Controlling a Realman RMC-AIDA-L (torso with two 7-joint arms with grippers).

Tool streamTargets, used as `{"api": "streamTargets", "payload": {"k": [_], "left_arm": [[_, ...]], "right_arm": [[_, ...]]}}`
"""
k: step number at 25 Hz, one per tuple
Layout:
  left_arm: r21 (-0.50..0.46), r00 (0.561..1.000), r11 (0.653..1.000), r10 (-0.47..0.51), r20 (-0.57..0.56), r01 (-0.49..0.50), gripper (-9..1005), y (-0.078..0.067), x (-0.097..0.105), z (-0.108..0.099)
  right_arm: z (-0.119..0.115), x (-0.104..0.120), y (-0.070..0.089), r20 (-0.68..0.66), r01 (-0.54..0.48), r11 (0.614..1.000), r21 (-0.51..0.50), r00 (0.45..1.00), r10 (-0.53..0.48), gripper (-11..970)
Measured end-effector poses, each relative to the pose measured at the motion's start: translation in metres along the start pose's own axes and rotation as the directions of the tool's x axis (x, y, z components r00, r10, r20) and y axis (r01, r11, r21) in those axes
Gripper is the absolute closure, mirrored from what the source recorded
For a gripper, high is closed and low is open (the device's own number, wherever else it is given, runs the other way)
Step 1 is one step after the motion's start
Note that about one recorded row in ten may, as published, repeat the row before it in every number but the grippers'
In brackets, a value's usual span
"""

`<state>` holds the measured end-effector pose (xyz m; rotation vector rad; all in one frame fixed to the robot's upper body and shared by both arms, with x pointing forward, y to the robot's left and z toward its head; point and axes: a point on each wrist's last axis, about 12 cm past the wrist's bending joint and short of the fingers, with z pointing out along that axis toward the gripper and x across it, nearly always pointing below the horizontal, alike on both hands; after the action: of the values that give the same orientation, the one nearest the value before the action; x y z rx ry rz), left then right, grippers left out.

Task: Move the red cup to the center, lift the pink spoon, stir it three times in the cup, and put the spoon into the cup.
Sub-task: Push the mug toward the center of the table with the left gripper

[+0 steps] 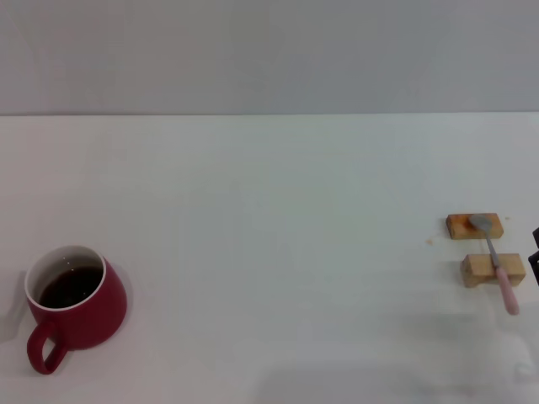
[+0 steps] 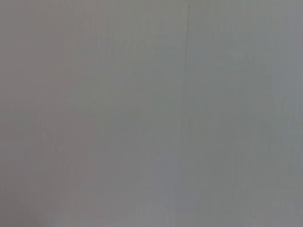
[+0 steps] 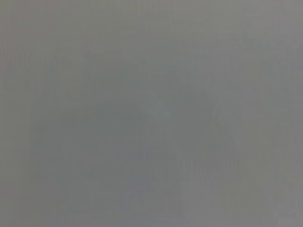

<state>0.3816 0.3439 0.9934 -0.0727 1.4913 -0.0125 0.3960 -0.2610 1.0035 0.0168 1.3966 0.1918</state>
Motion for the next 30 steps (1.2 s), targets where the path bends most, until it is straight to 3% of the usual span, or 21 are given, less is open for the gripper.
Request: {"api": "streamTargets", "payload": {"k": [30], "left_arm": [[0.008,1.000,1.000,0.005,0.000,-0.005,139,0.0002,-0.0003,0.0038]], "right_arm": [[0.0037,-0.0003,0.0017,0.005,-0.003,1.000,-0.008,1.000,0.003,324]]}}
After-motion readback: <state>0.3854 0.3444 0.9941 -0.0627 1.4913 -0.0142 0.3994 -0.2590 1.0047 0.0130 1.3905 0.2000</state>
